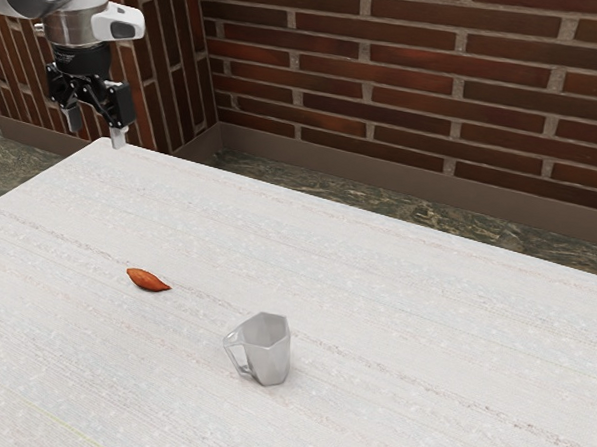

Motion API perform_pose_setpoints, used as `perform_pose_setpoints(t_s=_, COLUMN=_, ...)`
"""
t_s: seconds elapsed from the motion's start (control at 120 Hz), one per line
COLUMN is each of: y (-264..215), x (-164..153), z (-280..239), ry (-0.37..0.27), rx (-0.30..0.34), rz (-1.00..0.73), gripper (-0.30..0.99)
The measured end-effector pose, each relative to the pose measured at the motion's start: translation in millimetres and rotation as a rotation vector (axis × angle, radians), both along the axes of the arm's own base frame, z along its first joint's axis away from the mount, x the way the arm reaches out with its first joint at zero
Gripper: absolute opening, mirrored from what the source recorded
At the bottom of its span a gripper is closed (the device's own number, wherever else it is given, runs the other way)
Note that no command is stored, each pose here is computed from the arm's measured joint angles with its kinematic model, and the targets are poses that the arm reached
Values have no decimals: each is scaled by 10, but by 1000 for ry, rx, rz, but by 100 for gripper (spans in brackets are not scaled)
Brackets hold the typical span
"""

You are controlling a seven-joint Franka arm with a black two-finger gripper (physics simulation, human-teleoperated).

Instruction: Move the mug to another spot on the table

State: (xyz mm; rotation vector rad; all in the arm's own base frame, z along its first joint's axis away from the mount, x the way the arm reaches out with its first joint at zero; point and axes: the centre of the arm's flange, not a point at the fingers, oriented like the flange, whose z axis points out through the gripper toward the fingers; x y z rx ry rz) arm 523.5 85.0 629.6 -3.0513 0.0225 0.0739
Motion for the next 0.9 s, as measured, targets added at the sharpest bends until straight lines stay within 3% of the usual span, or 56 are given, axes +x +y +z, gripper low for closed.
perform_pose_setpoints(t_s=0.425, y=1, x=-7, z=-12, ry=0, rx=-20, rz=-3, gripper=69)
perform_pose_setpoints(t_s=0.592, y=-324, x=4, z=-274, ry=57, rx=-35, rz=-106, gripper=69)
perform_pose_setpoints(t_s=0.767, y=-772, x=-163, z=-937, ry=158, rx=-92, rz=-245, gripper=69)
perform_pose_setpoints(t_s=0.9, y=-766, x=-368, z=-1508, ry=159, rx=-114, rz=-330, gripper=69)
